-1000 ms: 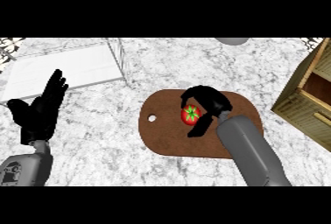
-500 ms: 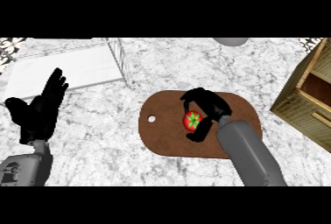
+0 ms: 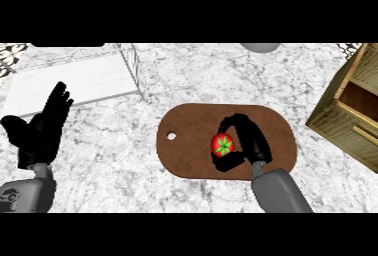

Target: Pick the tomato from the cutting board and place it in the basket

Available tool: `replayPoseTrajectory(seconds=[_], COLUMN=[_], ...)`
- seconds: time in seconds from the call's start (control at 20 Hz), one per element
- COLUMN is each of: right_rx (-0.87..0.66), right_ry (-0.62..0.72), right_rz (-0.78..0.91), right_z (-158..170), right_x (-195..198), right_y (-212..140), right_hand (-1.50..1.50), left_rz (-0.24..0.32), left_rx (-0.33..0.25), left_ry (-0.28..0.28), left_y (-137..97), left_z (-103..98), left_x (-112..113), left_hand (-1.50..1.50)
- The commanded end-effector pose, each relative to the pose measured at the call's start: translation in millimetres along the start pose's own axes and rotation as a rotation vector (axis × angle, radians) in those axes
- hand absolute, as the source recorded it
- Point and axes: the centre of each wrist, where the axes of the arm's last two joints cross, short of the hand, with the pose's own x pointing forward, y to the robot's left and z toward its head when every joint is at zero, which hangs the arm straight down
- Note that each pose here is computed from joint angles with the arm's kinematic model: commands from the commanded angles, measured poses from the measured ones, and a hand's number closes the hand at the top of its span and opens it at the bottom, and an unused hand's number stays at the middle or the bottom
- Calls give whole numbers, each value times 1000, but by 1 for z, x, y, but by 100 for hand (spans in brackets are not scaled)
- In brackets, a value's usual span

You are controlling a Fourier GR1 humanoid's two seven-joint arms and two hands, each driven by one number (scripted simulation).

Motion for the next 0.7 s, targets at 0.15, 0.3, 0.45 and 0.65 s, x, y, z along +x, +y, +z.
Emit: replayPoseTrajectory(seconds=[0.15, 0.3, 0.45, 0.65], right_rx=[-239, -361, -424, -541], right_ry=[-77, -152, -145, -95], right_rz=[-295, -345, -355, -221], right_z=[60, 72, 99, 109], right_x=[35, 67, 101, 124], right_y=[6, -24, -48, -89], right_hand=[150, 150, 150, 150], left_rz=[3, -20, 6, 5], left_rx=[5, -2, 1, -5], left_ry=[-1, 4, 8, -14], left_y=[-2, 3, 12, -12], left_z=[-6, -7, -1, 5], left_x=[10, 2, 12, -1], left_hand=[0, 0, 0, 0])
